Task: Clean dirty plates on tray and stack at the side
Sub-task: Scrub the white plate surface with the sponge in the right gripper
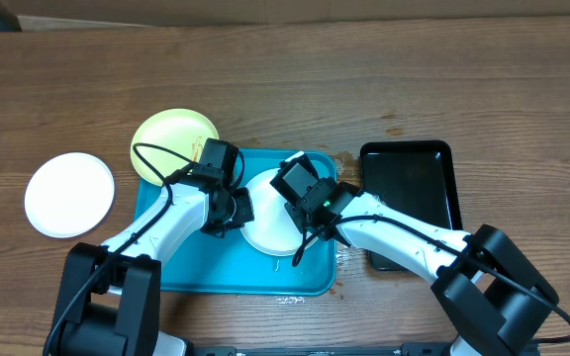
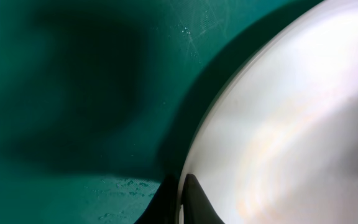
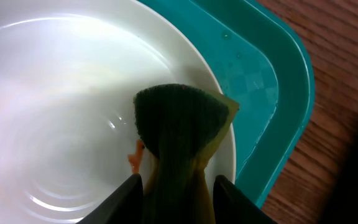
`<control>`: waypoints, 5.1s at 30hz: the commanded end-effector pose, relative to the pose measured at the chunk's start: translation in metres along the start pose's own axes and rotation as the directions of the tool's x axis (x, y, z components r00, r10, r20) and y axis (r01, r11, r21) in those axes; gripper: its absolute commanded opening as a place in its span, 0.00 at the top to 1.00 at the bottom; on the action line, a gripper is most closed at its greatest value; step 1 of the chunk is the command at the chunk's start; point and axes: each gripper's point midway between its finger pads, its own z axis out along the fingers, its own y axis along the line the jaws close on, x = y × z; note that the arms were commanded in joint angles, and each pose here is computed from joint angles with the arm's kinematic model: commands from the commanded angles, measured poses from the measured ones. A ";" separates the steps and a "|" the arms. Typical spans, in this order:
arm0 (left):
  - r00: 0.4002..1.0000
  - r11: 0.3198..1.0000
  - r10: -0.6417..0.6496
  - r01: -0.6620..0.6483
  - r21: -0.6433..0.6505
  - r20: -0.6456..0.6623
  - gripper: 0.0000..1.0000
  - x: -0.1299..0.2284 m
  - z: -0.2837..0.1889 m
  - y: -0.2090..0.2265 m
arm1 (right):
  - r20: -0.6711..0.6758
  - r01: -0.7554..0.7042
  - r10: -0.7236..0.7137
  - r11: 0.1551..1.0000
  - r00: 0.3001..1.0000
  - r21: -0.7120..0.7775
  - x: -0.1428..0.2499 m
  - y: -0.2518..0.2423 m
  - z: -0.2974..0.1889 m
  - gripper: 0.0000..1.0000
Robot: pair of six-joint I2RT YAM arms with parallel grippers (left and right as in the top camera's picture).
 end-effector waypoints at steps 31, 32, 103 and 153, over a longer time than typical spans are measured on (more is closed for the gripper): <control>1.000 0.999 -0.012 0.011 -0.029 -0.008 0.96 0.003 0.005 0.004 | -0.038 -0.116 0.115 0.993 0.993 -0.035 0.035 0.004 0.022 0.88; 1.000 0.999 -0.012 0.011 -0.029 -0.008 0.96 0.003 0.005 0.004 | -0.041 -0.121 0.119 0.992 0.992 -0.043 0.036 0.005 0.022 0.82; 1.000 0.999 -0.012 0.012 -0.031 -0.004 0.96 0.002 0.005 0.004 | -0.307 -0.235 0.011 0.671 0.952 -0.703 0.038 0.068 0.016 0.96; 1.000 0.999 -0.012 0.012 -0.032 -0.008 0.96 0.003 0.005 0.005 | -0.158 -0.080 0.036 0.958 0.987 -0.277 -0.010 -0.022 0.006 0.83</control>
